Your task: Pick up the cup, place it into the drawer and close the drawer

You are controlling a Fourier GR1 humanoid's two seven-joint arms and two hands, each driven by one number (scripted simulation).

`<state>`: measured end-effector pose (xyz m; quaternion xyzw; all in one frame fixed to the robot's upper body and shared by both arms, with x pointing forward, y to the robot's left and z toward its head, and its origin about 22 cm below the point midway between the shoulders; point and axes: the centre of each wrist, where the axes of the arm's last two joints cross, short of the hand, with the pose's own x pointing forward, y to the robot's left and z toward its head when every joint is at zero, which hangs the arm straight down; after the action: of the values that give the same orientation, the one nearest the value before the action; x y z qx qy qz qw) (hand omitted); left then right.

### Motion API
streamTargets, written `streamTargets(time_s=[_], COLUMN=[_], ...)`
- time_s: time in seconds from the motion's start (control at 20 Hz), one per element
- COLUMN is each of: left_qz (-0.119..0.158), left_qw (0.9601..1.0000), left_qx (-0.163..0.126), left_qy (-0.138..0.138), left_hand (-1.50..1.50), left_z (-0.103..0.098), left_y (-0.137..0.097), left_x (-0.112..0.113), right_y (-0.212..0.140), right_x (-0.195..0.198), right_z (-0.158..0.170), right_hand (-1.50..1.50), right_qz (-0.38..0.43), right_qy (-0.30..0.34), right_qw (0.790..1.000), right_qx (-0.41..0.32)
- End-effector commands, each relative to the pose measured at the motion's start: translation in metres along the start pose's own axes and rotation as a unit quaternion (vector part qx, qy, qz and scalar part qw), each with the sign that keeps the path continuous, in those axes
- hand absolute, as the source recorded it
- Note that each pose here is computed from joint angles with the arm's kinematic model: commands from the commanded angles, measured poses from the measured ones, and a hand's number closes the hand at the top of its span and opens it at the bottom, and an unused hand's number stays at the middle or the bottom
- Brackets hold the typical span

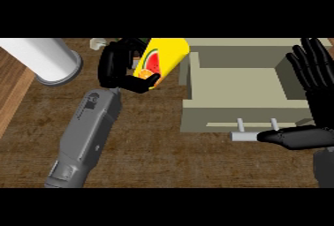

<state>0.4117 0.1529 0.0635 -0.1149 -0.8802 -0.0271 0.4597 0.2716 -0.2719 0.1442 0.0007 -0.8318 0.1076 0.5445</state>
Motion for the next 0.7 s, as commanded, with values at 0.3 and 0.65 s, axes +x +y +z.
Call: streamTargets(time_s=[0.3,0.65], left_qz=[-0.046,-0.096], left_qw=[0.9985,0.9881], left_qx=[-0.014,-0.01], left_qy=[0.026,0.12], left_hand=[1.5,1.5], left_z=[-0.092,-0.115], left_y=[-0.085,-0.117], left_x=[0.066,0.065], right_y=[-0.001,-0.009], right_x=[0.009,-0.006], right_z=[0.006,-0.007], right_hand=[-1.5,-1.5], right_qz=[0.007,-0.01], right_qy=[-0.011,-0.023], right_qw=[1.0,1.0], right_qx=[0.001,0.011])
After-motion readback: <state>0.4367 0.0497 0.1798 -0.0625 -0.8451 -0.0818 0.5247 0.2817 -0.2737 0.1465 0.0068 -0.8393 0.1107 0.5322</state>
